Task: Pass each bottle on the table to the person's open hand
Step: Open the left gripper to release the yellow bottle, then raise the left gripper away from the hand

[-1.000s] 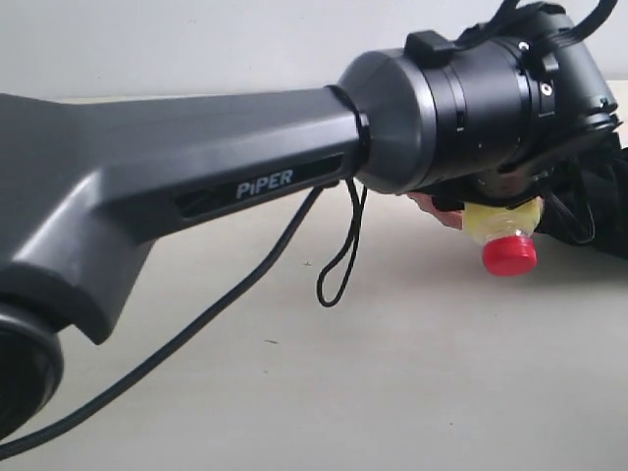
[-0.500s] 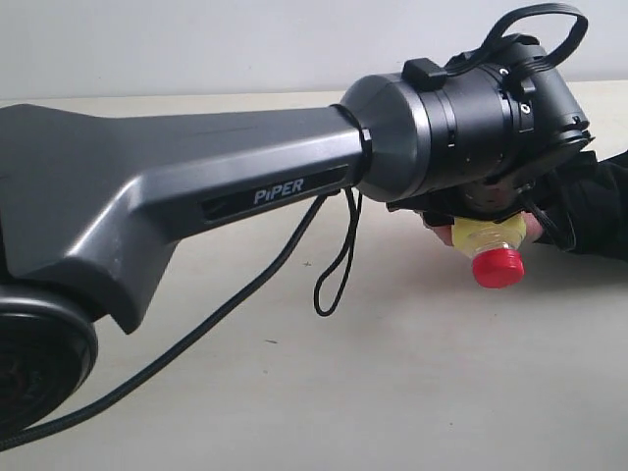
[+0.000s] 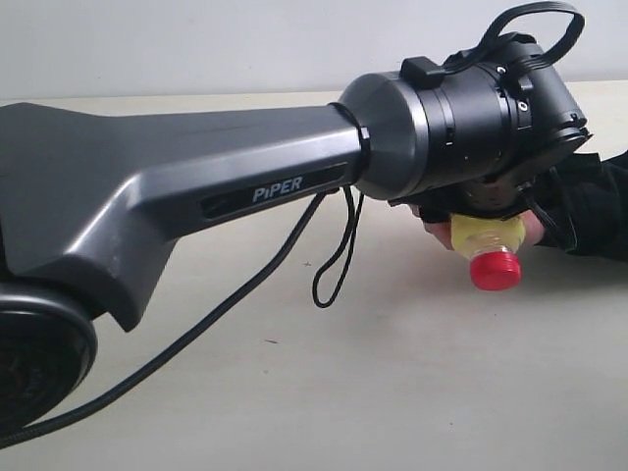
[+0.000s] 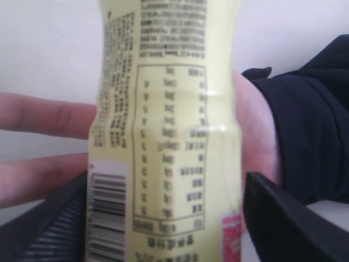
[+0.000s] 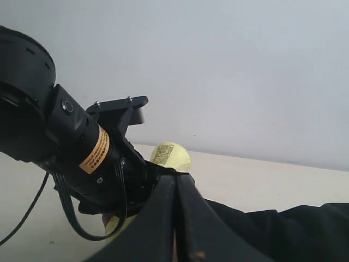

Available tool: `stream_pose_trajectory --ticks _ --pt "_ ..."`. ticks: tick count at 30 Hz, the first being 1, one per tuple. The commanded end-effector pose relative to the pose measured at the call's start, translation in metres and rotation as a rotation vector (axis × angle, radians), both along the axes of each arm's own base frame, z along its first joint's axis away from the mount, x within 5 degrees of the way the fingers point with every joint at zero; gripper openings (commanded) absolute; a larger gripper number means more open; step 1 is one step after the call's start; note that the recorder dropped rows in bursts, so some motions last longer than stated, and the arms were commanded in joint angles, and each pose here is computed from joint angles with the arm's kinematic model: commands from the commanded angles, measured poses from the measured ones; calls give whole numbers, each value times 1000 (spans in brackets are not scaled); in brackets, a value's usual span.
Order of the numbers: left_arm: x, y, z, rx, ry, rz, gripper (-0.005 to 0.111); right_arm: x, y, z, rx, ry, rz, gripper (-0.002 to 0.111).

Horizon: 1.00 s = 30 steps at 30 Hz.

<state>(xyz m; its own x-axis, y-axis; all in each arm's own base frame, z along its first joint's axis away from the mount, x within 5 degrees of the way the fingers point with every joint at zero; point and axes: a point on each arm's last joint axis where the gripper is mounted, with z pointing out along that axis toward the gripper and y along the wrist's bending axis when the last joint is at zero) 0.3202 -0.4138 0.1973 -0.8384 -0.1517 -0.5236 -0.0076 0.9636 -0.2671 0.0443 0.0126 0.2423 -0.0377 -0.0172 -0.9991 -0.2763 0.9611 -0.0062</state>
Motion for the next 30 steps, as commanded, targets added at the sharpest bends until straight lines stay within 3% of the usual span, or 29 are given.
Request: stream_pose_trajectory --ticks 1,11,18,23,24,27,30 --pt "1 0 1 -4 -11 -15 78 0 0 -1 0 -3 -2 0" --pt "2 -2 15 10 -45 -74 78 0 0 -1 0 -3 -2 0" --pt "2 8 51 -6 -102 -109 78 0 0 -1 0 -3 -2 0" --pt "0 27 100 41 -199 -213 75 0 0 -1 0 -3 -2 0" --pt "-1 29 105 51 -208 -226 70 0 0 -1 0 -3 -2 0" --pt "-7 46 133 130 -261 -249 5 0 0 -1 0 -3 -2 0" --pt "-19 60 153 277 -361 -205 0 0 0 -1 0 -3 -2 0"
